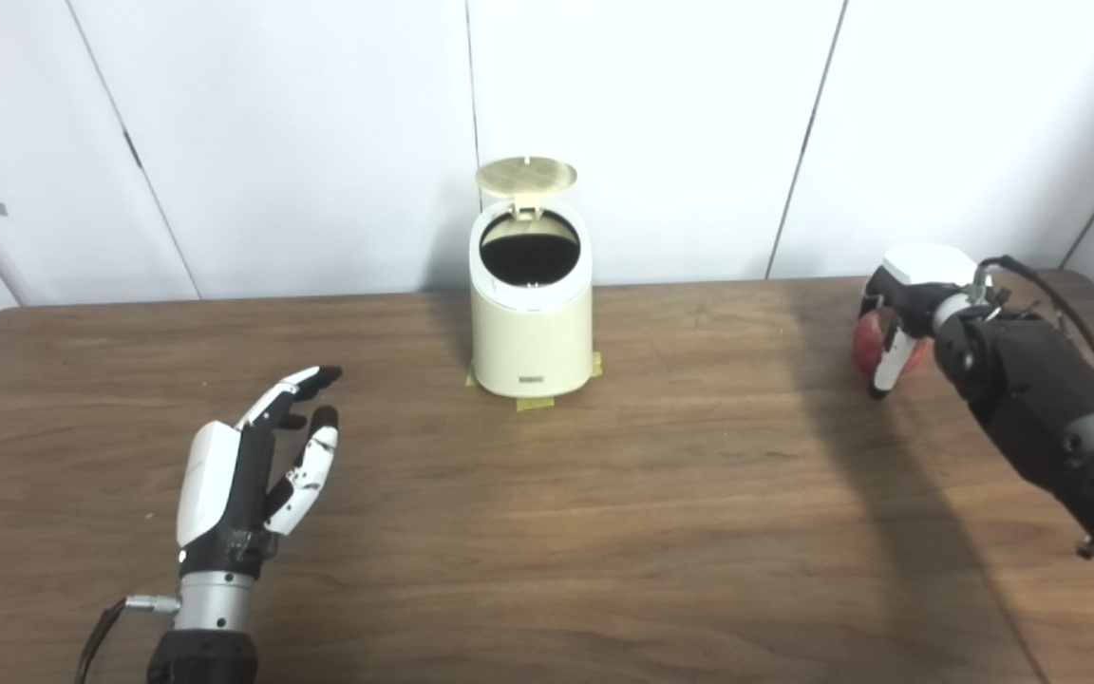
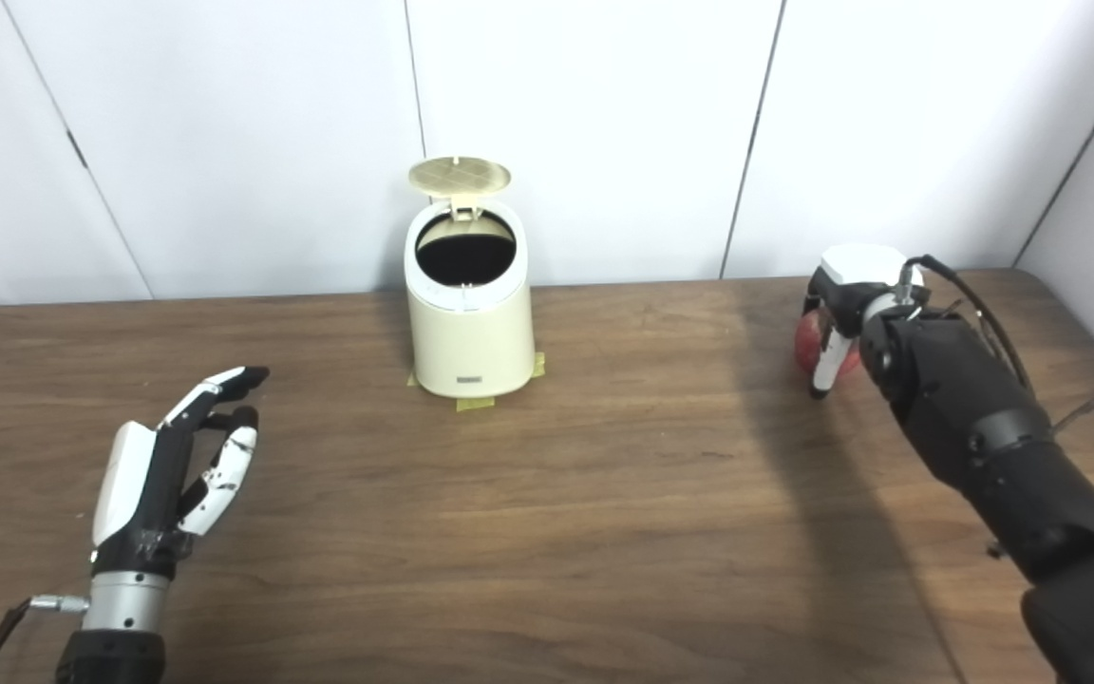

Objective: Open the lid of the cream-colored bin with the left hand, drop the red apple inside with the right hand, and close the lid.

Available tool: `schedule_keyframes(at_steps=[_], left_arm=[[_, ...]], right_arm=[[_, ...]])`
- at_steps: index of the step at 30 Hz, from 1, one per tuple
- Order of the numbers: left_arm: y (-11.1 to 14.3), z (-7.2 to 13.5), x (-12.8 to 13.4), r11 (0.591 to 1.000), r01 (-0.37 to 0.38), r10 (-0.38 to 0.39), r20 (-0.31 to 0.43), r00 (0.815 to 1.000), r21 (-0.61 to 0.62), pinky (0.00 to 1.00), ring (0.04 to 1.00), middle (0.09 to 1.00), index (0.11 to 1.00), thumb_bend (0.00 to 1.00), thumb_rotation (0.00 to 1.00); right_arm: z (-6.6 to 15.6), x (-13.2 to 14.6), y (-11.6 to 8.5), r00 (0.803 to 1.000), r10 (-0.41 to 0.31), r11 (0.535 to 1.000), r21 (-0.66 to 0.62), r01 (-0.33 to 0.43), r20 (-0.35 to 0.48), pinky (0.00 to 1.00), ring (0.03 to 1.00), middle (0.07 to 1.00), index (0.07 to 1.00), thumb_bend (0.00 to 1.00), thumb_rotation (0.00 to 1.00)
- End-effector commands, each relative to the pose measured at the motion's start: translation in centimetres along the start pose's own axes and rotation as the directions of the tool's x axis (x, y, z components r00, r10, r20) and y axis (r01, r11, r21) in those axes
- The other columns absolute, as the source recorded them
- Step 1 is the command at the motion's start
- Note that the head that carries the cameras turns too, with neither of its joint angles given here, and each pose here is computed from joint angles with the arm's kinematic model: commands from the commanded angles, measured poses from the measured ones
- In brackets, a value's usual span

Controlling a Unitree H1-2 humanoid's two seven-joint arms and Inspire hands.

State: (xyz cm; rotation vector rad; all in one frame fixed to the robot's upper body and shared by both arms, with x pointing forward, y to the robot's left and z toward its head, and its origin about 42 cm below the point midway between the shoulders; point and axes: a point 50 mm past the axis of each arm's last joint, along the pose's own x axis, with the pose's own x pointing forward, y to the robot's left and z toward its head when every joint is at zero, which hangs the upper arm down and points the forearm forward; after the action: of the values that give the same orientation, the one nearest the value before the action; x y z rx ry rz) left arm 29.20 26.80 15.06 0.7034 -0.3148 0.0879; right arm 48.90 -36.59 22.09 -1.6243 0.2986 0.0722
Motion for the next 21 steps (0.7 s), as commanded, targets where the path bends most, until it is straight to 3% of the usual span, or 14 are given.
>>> schedule_keyframes(at_steps=[1,8,13,18,19,21], left_arm=[[0.8,1.0,1.1,0.999,-0.037,0.037,0.061,0.997,-0.003,0.7,0.797,0.796,0.785,0.24,0.82],[0.7,1.0,1.2,0.999,-0.038,0.038,0.062,0.997,0.001,0.7,0.8,0.795,0.786,0.25,0.82],[0.6,1.1,1.2,0.999,-0.036,0.036,0.058,0.998,-0.004,0.7,0.801,0.794,0.786,0.25,0.8],[0.5,1.1,1.2,1.0,-0.027,0.026,0.051,0.998,0.011,0.7,0.803,0.798,0.788,0.26,0.82],[0.4,1.1,1.2,0.999,-0.024,0.023,0.052,0.998,0.023,0.7,0.803,0.798,0.788,0.25,0.83],[0.3,1.0,1.2,0.998,-0.021,0.018,0.058,0.998,0.057,0.7,0.802,0.797,0.785,0.25,0.84]], right_arm=[[-0.9,0.2,-2.9,0.995,-0.099,0.995,0.004,0.099,-0.002,0.41,0.494,0.514,0.478,0.53,0.0],[-0.6,0.1,-3.5,0.994,-0.106,0.994,0.025,0.106,0.002,0.38,0.476,0.467,0.495,0.53,0.0],[-0.4,-0.3,-4.2,0.99,-0.126,0.991,0.046,0.124,0.057,0.34,0.431,0.422,0.51,0.53,0.0],[2.5,-2.5,-7.3,0.969,-0.166,0.986,0.059,0.158,0.181,0.33,0.422,0.477,0.486,0.53,0.0],[3.2,-3.1,-8.1,0.964,-0.168,0.985,0.061,0.159,0.203,0.28,0.37,0.431,0.491,0.53,0.0],[4.6,-4.3,-9.7,0.951,-0.174,0.984,0.078,0.159,0.254,0.24,0.319,0.463,0.486,0.53,0.0]])
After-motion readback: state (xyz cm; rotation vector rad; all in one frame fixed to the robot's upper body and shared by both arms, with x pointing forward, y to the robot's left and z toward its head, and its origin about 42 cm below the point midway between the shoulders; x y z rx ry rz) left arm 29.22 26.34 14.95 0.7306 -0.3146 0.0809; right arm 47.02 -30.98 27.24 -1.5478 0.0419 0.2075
